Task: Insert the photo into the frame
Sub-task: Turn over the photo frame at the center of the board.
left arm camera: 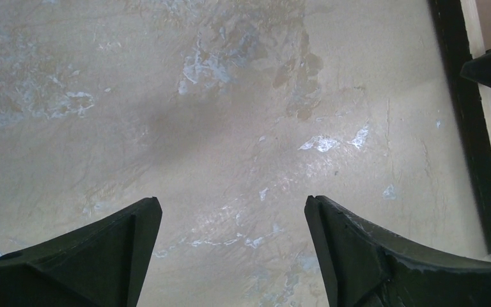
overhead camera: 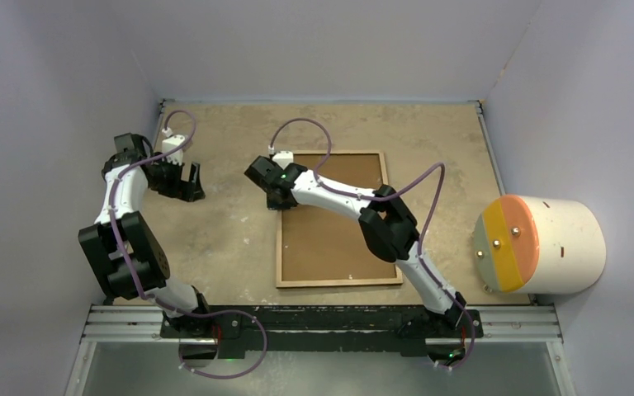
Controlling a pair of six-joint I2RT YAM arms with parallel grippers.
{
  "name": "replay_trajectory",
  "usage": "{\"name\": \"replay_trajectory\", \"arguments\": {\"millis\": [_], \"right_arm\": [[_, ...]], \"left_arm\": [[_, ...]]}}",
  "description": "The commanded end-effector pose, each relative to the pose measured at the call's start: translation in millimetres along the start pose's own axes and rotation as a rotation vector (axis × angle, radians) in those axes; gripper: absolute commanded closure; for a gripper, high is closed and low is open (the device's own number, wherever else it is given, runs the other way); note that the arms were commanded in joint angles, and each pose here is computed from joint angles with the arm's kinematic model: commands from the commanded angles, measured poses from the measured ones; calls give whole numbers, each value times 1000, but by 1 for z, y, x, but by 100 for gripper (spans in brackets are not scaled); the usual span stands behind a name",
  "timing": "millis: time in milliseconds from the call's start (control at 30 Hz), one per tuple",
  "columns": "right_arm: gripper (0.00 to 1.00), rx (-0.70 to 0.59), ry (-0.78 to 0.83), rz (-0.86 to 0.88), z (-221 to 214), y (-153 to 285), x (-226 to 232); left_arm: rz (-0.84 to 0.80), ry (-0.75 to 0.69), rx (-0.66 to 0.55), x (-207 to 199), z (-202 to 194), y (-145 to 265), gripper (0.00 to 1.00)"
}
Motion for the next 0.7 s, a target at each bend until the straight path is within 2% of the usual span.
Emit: {"name": "replay_trajectory", "arguments": {"millis": [0,200,400,667], "right_arm": [[100,-116,-222,391,71,104,69],[100,-80,-357,649,93,176,92],[100,-55,-429,881,119,235,116],[100,-30,-491,1122,141,279,118]], "left_arm": [[-41,15,-17,-4,0,4,11],[-110,62,-17,-8,-6,5,17],[-140,58,-77,-20,10,23,18],[-188,41,-191,-40,44,56,20]]}}
Point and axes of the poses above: each gripper's point midway between its finger pads, its own y axis back along the fingers, its own x axis along the line the jaws close on, z = x × y, the point moved 4 cm from there along y, back along the fingers, and after that the axes turned 6 degrees about -y, right-handed, at the moved point
